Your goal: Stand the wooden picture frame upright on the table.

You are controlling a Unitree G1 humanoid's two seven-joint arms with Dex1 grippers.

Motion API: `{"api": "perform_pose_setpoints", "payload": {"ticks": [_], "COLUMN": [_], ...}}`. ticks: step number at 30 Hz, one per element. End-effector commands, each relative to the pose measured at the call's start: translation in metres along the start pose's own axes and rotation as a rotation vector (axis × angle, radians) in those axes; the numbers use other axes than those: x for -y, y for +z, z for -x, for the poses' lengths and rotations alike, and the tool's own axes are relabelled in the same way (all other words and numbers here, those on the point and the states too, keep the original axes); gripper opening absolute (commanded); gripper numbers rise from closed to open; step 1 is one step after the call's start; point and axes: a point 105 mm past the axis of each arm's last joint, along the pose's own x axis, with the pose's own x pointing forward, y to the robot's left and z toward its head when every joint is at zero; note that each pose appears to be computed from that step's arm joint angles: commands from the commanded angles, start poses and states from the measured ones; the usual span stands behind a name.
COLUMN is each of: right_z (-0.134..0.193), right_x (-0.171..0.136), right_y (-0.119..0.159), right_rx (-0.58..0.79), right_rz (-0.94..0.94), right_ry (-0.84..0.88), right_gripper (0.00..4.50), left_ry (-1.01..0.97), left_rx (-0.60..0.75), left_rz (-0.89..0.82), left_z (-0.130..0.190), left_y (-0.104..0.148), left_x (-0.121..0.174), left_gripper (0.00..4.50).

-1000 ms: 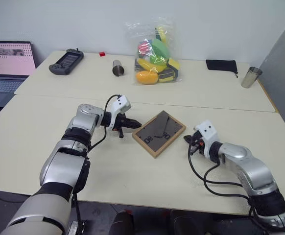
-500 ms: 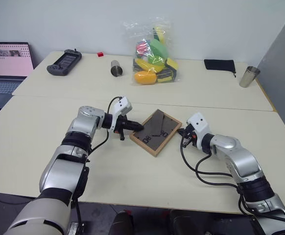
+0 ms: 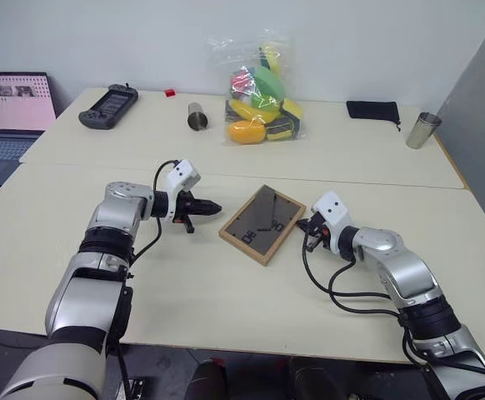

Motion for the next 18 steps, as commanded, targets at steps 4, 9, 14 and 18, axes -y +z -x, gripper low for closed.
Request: {"api": "perform_pose_setpoints", "payload": {"ticks": [4,9,14,18], "right_z": [0.001,-0.004,-0.009,-0.013], "right_x": [0.001,0.001,0.001,0.001], "right_y": [0.022,0.031,0.041,0.043], "right_rx": [0.072,0.092,0.114,0.114], "right_rz": [0.033,0.046,0.065,0.071], "right_ry": [-0.006,-0.005,0.0,0.005], "right_gripper": [0.0,0.0,0.0,0.0], "left_ry": [-0.075,-0.153,-0.172,-0.182], "left_rx": [0.0,-0.024,-0.031,-0.019], "left_rz": [-0.051,-0.036,-0.035,-0.028], "left_z": [-0.014,-0.029,-0.037,-0.037], "left_y": [0.007,0.001,-0.003,-0.001], "left_x": [0.015,0.035,0.045,0.049], "left_gripper": [0.02,0.02,0.02,0.02]}}
